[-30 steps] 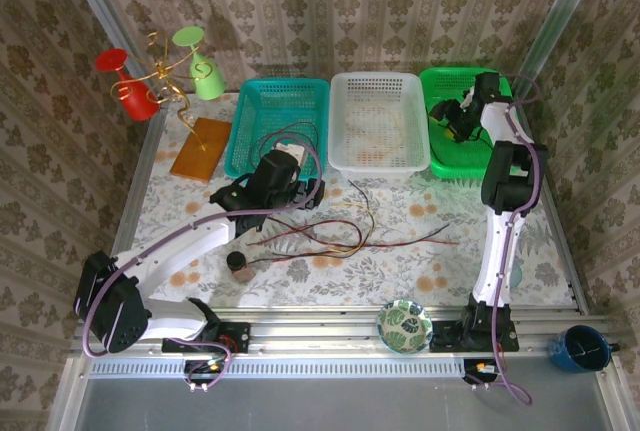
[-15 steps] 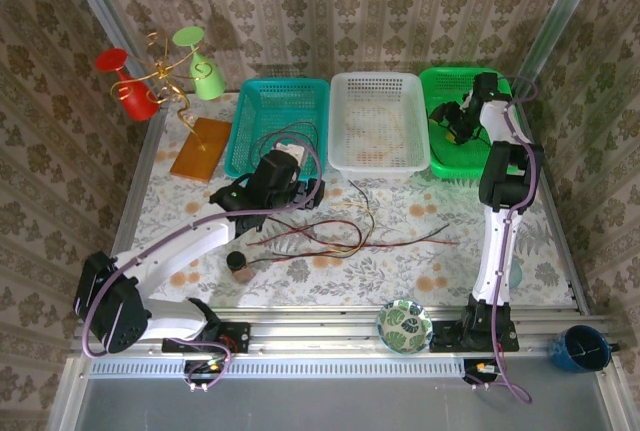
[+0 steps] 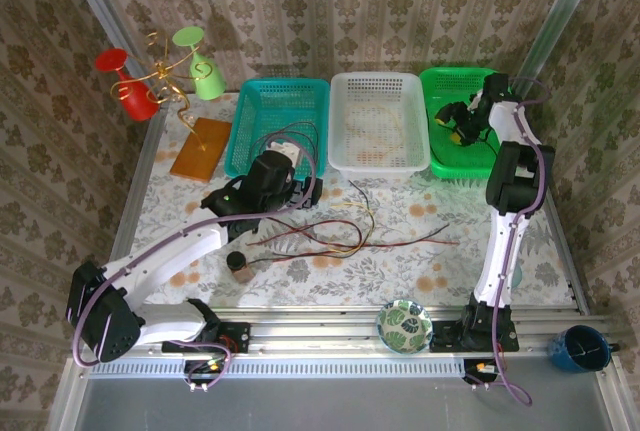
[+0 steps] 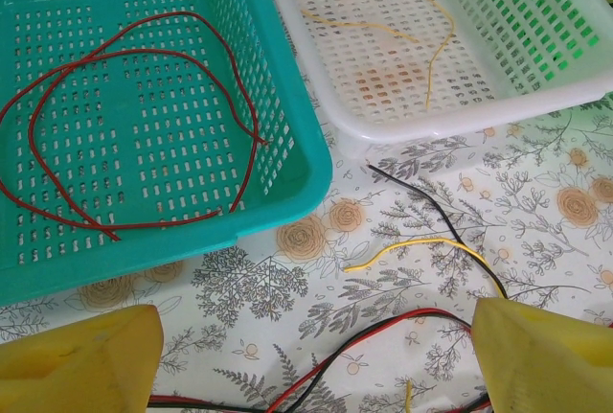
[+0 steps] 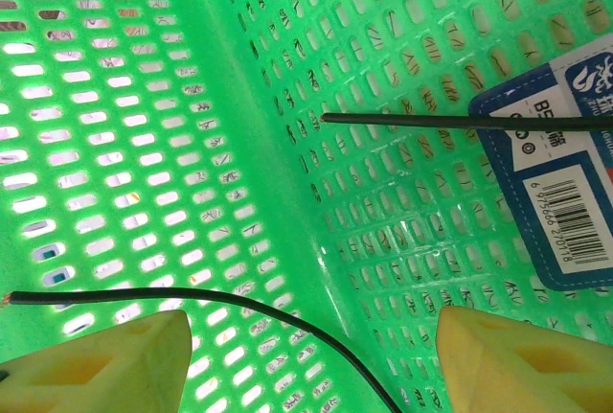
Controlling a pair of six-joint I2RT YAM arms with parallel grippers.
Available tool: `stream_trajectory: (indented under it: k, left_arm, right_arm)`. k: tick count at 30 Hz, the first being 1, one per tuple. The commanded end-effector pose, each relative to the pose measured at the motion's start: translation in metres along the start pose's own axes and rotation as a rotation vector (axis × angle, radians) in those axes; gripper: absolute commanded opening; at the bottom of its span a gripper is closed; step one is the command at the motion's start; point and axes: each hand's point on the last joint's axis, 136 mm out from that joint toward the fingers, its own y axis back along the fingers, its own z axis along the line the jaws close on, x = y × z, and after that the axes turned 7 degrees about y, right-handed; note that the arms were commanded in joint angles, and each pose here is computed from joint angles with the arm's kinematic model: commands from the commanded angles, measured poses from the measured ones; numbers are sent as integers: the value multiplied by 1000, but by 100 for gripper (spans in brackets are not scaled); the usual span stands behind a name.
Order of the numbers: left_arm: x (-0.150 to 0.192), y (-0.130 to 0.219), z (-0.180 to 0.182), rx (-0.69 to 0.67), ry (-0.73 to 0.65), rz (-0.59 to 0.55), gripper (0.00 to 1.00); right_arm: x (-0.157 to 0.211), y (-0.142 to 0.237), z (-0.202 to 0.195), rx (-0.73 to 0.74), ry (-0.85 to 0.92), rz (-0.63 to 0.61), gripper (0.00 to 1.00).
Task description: Untangle the cables
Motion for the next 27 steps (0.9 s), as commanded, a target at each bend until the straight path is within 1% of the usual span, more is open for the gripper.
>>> stream_trajectory:
  k: [1,19,27]
  left_arm:
    - [5,0,1,-13,10,11,85]
    - [6,-4,1,-19,4,22,85]
    - [6,-5,0,-19,7,25,85]
  right_arm:
    - [2,6,18,-56,31,11,70]
    - [-1,-26,12,-9,37,63,70]
    - [-10,-26,7,34,27,41,70]
